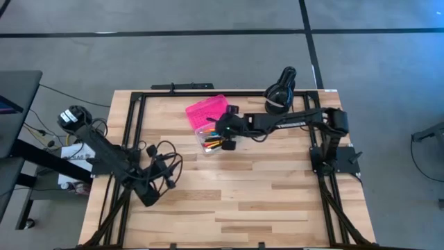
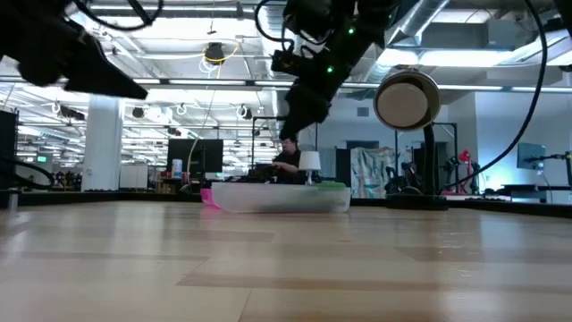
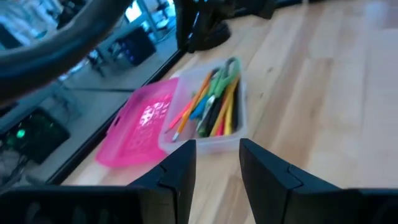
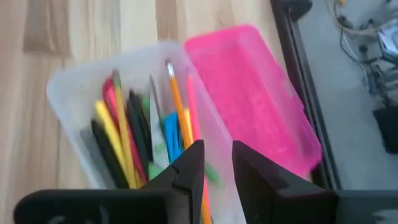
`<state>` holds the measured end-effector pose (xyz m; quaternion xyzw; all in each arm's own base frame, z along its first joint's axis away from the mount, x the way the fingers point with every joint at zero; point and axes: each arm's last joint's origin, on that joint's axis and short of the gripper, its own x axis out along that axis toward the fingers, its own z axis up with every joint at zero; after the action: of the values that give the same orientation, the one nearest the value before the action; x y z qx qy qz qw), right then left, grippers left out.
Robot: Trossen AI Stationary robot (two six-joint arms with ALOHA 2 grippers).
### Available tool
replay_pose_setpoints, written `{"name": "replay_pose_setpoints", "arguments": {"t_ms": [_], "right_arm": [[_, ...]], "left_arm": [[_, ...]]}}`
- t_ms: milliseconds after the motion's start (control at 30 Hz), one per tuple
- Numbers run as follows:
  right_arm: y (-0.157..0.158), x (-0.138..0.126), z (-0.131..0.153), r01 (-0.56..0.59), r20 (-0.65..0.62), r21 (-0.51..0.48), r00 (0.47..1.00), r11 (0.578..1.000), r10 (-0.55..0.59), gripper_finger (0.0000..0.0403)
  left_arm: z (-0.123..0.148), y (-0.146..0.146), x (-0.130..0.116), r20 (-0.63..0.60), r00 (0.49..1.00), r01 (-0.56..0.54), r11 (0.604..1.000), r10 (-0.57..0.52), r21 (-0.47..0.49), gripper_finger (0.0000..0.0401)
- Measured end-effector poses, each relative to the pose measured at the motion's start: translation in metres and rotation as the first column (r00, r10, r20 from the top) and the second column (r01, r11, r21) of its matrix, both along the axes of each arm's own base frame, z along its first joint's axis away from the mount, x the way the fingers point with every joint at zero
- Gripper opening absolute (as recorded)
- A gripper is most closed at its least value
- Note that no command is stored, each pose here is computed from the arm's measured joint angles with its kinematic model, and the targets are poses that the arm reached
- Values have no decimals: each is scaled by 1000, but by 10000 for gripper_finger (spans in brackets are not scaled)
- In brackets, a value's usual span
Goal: Pick & place school supplies into a supply box
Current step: Move the pink supply box to the center of the table
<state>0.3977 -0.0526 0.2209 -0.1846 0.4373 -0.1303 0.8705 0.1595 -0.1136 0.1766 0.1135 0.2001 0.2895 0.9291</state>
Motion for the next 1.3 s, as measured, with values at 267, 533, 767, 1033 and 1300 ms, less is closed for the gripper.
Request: {"name": "replay_pose_setpoints", "arguments": {"t_ms": [267, 533, 767, 1033, 1300], "right_arm": [[-35, 23, -20, 68, 180, 39, 981, 997, -74, 75], [-96, 27, -32, 280, 262, 325, 891, 903, -370, 75], [-119, 39, -48, 323, 146, 541, 874, 777, -464, 75], [-109, 56, -45, 324, 100, 504, 899, 800, -427, 75], [-115, 50, -46, 372, 52, 505, 888, 779, -457, 72]], "left_arm": [[-5, 13, 5, -5, 997, -72, 997, 72, -13, 118], [-6, 15, 5, -28, 997, -73, 997, 73, 11, 118], [-6, 16, 5, -33, 997, -74, 997, 75, 20, 118], [-6, 16, 4, -40, 997, -71, 997, 72, 18, 118], [-6, 16, 4, -42, 997, -70, 997, 71, 15, 118]]}}
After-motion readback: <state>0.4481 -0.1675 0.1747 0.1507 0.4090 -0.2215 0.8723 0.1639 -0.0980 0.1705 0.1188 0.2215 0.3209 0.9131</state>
